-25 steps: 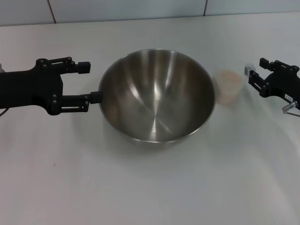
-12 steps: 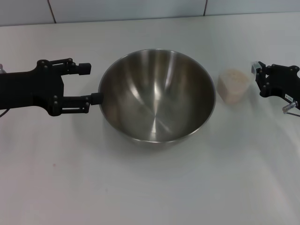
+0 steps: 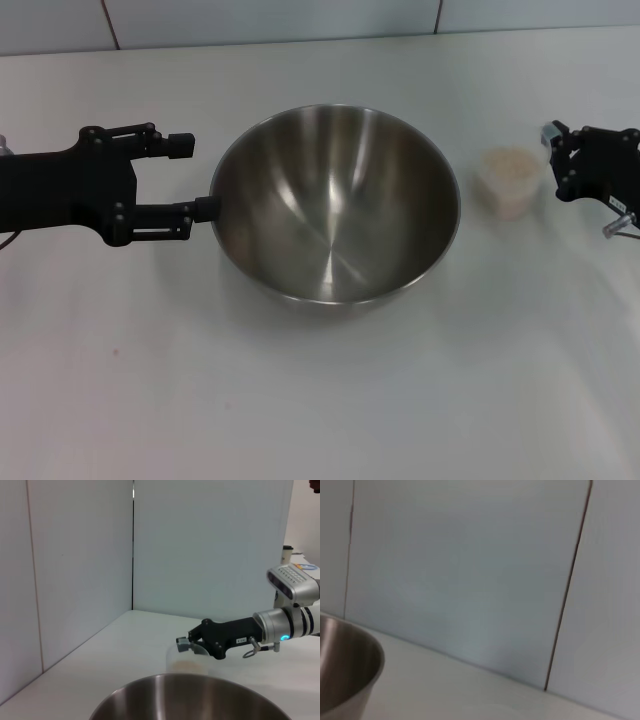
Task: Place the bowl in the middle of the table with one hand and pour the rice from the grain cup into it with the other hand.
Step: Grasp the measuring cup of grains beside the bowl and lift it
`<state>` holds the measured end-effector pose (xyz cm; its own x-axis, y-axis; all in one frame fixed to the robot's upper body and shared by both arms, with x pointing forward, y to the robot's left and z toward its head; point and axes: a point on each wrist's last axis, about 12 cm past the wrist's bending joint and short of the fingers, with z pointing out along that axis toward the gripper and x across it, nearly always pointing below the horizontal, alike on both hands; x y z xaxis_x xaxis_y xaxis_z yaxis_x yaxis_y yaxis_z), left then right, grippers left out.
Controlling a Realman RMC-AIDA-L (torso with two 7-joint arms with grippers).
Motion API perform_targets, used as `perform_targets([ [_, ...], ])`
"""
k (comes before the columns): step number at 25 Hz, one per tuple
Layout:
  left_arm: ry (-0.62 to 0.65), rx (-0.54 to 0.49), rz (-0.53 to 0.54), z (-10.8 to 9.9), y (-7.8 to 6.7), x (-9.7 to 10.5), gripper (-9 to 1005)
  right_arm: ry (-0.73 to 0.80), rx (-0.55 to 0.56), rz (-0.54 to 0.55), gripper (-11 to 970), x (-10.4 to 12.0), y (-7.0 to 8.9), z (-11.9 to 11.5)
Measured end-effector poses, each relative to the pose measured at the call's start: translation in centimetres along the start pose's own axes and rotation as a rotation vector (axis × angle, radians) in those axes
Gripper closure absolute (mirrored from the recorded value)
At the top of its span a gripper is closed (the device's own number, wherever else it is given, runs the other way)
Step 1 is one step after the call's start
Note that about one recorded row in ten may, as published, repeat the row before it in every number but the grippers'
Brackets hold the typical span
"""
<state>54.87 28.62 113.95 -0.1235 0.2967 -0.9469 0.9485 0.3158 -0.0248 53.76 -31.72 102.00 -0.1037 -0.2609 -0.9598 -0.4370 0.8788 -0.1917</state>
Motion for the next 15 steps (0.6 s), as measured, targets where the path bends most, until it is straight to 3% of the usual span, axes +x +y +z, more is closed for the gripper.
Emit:
perform_targets([
  [15,-0.004,0.0,-0.001,0.0,0.0,0.0,198,-0.154,-0.016,-0.048,942,-2.1,-0.1,0.2],
])
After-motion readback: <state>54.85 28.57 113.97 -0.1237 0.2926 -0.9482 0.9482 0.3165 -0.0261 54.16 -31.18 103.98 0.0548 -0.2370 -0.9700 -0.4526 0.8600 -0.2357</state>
